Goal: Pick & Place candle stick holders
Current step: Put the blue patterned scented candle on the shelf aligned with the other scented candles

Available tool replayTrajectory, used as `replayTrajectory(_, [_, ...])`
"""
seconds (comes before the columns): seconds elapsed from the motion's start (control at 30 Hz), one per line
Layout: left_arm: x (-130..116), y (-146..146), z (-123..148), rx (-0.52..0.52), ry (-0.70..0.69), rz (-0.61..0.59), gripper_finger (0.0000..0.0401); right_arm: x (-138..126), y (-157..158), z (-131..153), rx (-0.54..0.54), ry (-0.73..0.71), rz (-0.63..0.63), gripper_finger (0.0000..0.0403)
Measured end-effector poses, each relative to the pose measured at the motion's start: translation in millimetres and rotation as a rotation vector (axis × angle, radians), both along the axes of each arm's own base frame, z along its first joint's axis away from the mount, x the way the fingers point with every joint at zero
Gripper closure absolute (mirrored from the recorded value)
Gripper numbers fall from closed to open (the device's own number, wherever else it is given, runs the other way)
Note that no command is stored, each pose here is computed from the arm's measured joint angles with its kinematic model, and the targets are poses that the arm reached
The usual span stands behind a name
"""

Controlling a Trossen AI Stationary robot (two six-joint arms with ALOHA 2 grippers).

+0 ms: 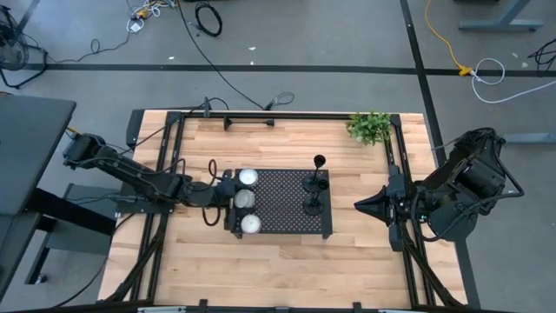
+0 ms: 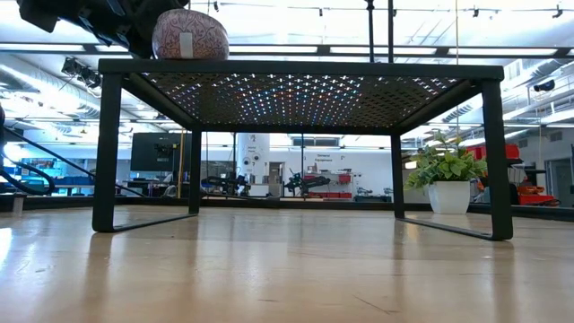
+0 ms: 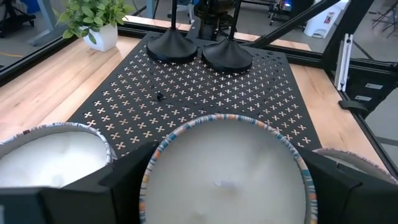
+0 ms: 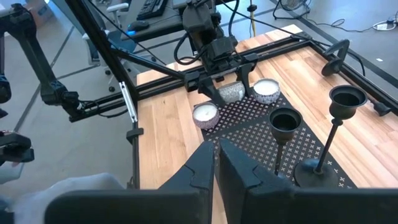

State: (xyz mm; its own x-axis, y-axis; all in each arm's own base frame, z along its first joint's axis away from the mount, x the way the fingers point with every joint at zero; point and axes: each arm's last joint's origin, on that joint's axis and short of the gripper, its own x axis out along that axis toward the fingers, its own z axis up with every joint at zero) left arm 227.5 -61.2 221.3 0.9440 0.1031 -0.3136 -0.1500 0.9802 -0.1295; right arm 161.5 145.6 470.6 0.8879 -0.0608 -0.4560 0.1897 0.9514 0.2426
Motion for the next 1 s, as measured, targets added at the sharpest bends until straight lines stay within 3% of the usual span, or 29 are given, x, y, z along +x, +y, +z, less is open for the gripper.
replayTrajectory(0.37, [2.5, 0.3, 9.3, -0.097, -0.108, 0.055, 0.0092, 0.0, 0.2, -0.1, 0.003, 0.004, 0.006, 0.0383])
replayTrajectory(0.83, [2.3, 2.9, 7.8, -0.009, -0.087, 0.085, 0.0092, -0.1, 0.7, -0.4, 0.016, 0.011, 0.015, 0.0383])
replayTrajectory(1.0, [2.2, 1.6, 7.4, -0.04, -0.084, 0.058, 0.0092, 0.7, 1.6, -1.0, 0.014, 0.014, 0.016, 0.0383])
